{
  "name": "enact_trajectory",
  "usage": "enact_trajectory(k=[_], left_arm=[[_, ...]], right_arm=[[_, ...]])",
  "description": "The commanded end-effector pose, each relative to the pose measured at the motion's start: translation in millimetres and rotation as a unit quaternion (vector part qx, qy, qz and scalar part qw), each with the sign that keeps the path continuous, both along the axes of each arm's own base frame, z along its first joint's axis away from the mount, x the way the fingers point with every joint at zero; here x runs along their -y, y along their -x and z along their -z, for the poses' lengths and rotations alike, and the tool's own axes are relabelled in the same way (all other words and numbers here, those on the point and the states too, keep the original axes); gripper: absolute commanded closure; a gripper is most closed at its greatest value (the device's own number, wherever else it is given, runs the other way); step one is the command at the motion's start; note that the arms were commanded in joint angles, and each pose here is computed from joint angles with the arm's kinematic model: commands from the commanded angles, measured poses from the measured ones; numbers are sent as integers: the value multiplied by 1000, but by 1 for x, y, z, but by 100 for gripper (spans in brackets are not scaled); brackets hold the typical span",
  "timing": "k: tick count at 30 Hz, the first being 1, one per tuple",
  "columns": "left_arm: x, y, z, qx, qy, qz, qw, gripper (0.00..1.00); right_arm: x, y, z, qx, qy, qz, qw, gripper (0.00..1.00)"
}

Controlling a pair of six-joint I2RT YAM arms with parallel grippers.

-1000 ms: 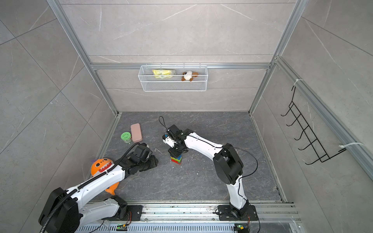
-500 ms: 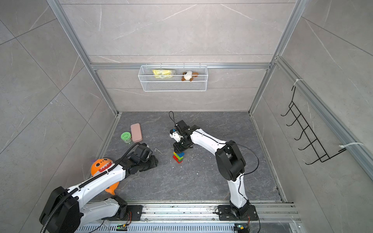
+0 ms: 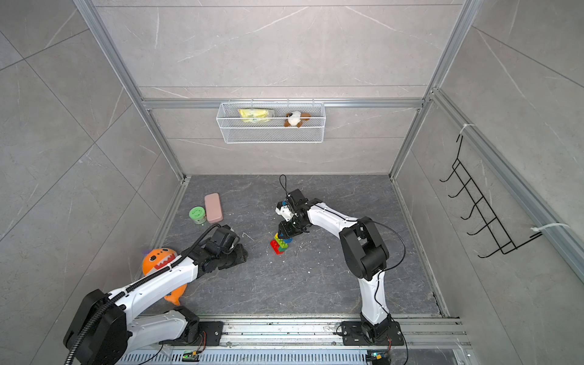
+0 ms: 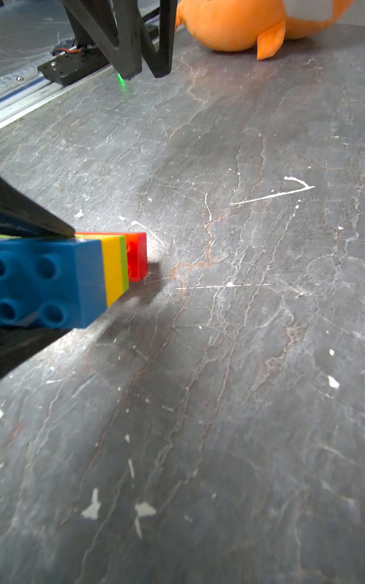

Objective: Assemble the number 5 with lego
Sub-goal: Adjust the lego brick at the center of the board.

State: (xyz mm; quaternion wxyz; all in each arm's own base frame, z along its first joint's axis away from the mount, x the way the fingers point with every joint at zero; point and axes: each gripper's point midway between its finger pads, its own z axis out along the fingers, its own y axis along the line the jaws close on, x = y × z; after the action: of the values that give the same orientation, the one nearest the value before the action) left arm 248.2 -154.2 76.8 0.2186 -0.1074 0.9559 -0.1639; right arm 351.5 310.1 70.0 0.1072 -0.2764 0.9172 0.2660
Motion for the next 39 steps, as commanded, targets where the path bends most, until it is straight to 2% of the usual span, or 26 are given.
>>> enact_trajectory(k=[1,16,27,34,39], left_arm=[[2,-8,-11,7,2,-3,1000,55],[2,-6,-12,3,3,-4,1000,55],[3,-6,-15,8,11,-5,1000,55],[28,-27,-19,16,35,20,999,53],[56,-55,-18,15,63,47,997,47]], right_arm=[[1,-1,9,-18,-16,10,1000,57],[5,-10,20,-27,-37,24,999,46],[21,-9,12,-11,-17,45,999,41],[38,13,-13,3,-22,75,997,40],[57,41,-10,-4,-20,112,993,41]])
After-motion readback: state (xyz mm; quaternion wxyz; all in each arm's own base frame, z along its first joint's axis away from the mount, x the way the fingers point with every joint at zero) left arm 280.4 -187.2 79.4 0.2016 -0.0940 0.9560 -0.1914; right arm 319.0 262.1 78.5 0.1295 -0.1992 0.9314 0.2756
